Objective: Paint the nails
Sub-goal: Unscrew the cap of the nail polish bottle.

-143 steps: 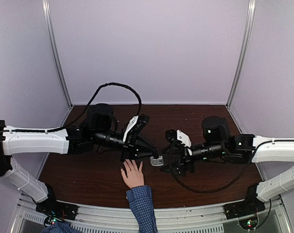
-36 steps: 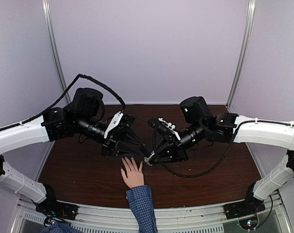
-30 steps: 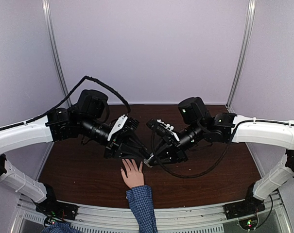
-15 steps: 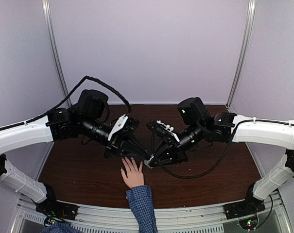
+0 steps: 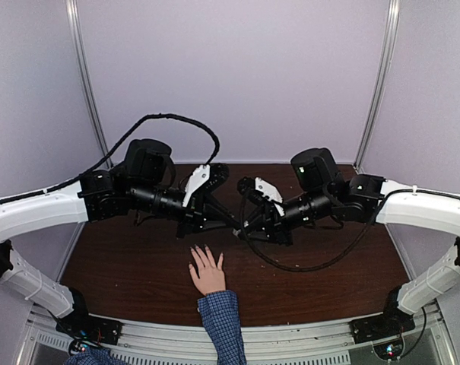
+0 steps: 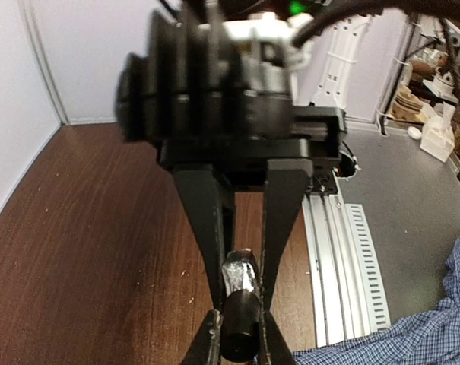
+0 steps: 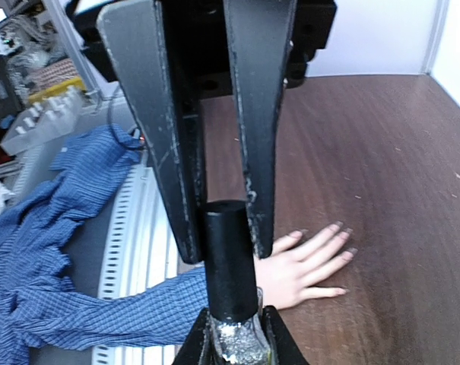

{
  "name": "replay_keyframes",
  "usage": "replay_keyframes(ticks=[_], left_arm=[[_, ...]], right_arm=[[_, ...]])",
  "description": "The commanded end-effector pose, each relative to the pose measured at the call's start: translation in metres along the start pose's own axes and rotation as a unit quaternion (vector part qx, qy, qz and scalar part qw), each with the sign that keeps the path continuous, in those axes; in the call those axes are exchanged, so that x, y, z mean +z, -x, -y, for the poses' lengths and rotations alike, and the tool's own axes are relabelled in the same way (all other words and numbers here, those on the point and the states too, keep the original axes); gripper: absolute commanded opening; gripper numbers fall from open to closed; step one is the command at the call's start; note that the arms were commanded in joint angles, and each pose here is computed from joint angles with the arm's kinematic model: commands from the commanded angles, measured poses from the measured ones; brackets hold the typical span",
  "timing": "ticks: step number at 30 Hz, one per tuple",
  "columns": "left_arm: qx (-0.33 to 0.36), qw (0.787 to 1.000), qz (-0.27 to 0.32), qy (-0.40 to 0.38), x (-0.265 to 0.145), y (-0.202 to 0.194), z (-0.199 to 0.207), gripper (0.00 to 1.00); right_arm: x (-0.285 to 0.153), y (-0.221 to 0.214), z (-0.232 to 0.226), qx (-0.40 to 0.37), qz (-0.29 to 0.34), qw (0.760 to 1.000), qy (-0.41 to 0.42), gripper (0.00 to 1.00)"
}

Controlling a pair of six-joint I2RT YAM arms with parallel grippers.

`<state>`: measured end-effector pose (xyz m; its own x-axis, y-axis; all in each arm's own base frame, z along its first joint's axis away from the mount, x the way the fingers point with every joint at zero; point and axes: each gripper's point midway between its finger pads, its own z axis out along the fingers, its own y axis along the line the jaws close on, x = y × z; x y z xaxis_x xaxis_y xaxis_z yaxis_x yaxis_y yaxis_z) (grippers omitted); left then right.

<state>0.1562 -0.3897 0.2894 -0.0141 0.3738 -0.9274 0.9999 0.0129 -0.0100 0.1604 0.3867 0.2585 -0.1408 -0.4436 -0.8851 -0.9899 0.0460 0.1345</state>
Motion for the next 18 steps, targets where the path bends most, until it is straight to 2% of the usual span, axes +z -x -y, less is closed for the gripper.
replay_keyframes(ticks=[1,7,13,18], left_arm=[[-0.068,0.993,0.041,0.083,0.004,0.026,-0.04,0.0],[-0.152,0.979,0.051,0.127,0.006,0.027,-0.067,0.0],[-0.259,0.943,0.069,0.198,-0.001,0.02,-0.098,0.0],[-0.274,0.935,0.08,0.21,-0.005,0.022,-0.103,0.0]], right_arm=[[-0.009,0.014,0.033,-0.018,0.023,0.994,-0.107,0.01],[-0.019,0.014,0.056,-0.029,0.016,0.983,-0.183,0.01],[-0.024,0.011,0.076,-0.025,0.006,0.971,-0.24,0.02],[-0.019,0.005,0.081,-0.021,-0.007,0.97,-0.244,0.02]])
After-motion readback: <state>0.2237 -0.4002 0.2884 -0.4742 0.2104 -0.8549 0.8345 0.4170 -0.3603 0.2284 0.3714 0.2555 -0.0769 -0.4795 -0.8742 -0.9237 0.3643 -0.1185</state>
